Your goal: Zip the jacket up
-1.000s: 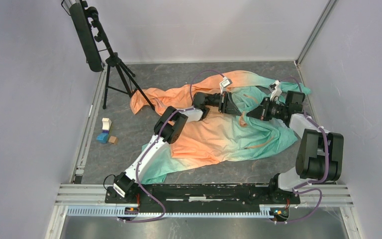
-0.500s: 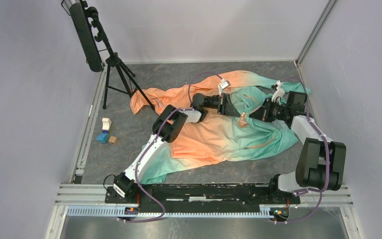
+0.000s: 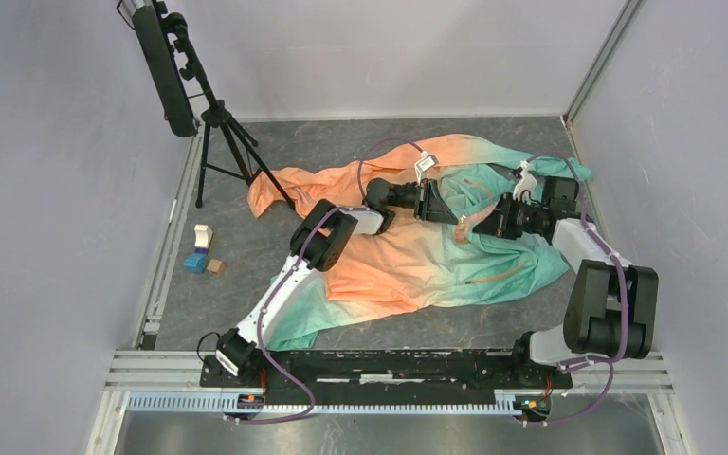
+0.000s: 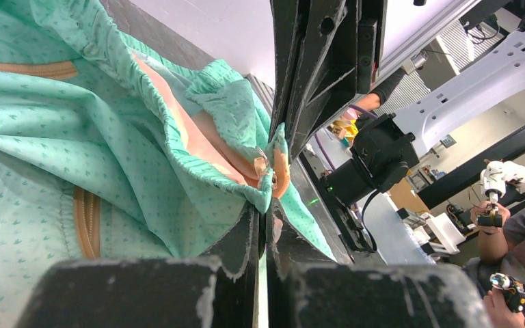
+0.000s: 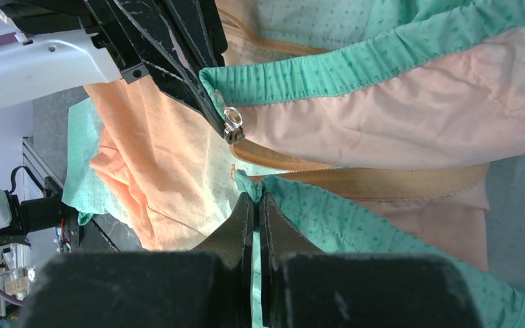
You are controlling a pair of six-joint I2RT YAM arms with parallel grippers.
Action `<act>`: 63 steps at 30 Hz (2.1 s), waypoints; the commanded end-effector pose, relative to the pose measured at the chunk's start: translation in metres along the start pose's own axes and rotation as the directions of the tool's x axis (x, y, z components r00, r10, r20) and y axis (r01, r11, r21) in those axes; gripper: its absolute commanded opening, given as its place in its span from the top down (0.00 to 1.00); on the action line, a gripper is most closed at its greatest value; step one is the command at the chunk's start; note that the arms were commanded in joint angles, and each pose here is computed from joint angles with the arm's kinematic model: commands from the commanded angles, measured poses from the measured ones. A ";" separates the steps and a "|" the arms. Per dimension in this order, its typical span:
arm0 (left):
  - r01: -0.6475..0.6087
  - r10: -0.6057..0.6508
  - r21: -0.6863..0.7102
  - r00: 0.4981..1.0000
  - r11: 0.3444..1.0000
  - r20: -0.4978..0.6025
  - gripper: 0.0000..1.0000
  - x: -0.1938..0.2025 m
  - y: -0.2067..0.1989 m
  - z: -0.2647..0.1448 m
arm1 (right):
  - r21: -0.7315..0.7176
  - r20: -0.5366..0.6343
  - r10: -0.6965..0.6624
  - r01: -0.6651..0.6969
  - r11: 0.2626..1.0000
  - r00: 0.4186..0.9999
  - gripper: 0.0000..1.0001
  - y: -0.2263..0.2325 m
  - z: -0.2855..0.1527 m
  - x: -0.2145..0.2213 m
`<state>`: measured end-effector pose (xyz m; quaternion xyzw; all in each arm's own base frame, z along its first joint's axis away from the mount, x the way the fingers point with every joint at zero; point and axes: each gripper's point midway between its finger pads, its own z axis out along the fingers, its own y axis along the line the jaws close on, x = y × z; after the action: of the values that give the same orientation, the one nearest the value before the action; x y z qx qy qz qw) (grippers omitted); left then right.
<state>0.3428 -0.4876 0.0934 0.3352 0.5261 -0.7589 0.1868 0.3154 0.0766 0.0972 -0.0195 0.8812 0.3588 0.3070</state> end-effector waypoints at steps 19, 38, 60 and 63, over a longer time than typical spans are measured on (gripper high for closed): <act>-0.167 0.167 0.057 0.986 0.984 0.019 0.98 -0.034 -0.033 0.010 | -0.068 0.010 -0.030 0.031 0.997 0.999 1.00 0.003 0.018 -0.019; -0.169 0.169 0.063 0.986 0.984 0.013 0.98 -0.033 -0.034 0.010 | -0.081 0.032 -0.041 0.044 0.996 0.999 1.00 0.009 0.018 -0.028; -0.177 0.177 0.067 0.984 0.982 0.011 0.98 -0.033 -0.037 0.010 | -0.050 0.021 -0.031 0.032 0.998 0.999 1.00 0.002 0.017 -0.037; -0.208 0.206 0.052 0.977 0.977 0.046 0.98 -0.042 -0.042 0.011 | 0.016 0.006 -0.041 0.040 0.999 0.999 1.00 -0.006 0.012 -0.028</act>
<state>0.3440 -0.4881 0.0986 0.3426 0.5195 -0.7584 0.1937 0.3439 0.0844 0.0965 -0.0248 0.8746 0.3806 0.2994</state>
